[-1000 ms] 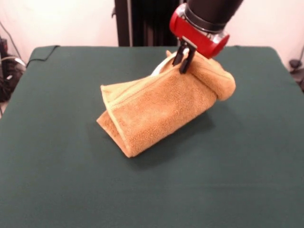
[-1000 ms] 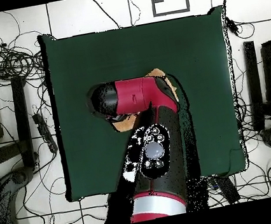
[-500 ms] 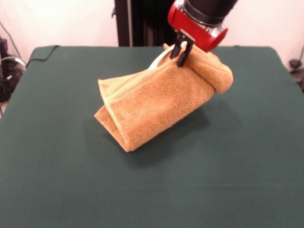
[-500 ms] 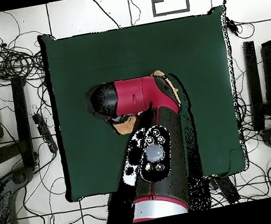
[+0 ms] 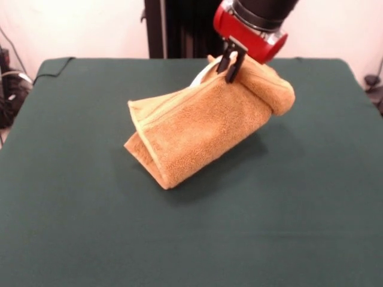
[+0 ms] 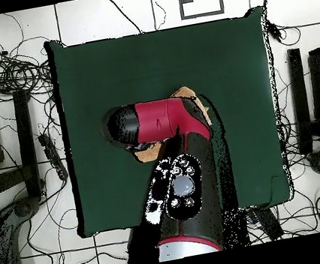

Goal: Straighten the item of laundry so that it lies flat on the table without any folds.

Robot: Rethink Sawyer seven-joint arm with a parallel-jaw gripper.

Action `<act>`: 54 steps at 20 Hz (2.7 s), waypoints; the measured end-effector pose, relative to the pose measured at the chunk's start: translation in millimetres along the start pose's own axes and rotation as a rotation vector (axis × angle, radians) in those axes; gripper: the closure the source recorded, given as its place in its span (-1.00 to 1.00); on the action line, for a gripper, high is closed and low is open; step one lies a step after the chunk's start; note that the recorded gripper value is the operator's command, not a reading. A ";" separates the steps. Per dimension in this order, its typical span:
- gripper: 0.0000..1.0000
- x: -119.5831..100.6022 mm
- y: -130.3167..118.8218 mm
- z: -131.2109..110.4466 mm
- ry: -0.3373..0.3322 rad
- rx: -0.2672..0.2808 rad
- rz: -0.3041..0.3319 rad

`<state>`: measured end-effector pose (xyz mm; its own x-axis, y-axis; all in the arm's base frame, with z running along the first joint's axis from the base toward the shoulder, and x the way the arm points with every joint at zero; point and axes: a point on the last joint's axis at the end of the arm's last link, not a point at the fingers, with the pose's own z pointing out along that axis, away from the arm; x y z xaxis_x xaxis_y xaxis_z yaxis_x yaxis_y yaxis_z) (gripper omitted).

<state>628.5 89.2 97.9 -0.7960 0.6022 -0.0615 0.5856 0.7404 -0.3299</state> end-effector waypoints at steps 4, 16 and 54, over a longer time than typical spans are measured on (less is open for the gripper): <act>1.00 -9.1 -9.0 13.0 -0.010 -0.033 0.019; 1.00 -69.8 -52.8 64.1 -0.043 -0.132 -0.104; 1.00 -84.2 -35.8 66.8 -0.057 -0.434 -0.864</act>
<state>664.4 -7.9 51.9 -0.9780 -0.2085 -0.0100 -0.2085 0.9736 0.0928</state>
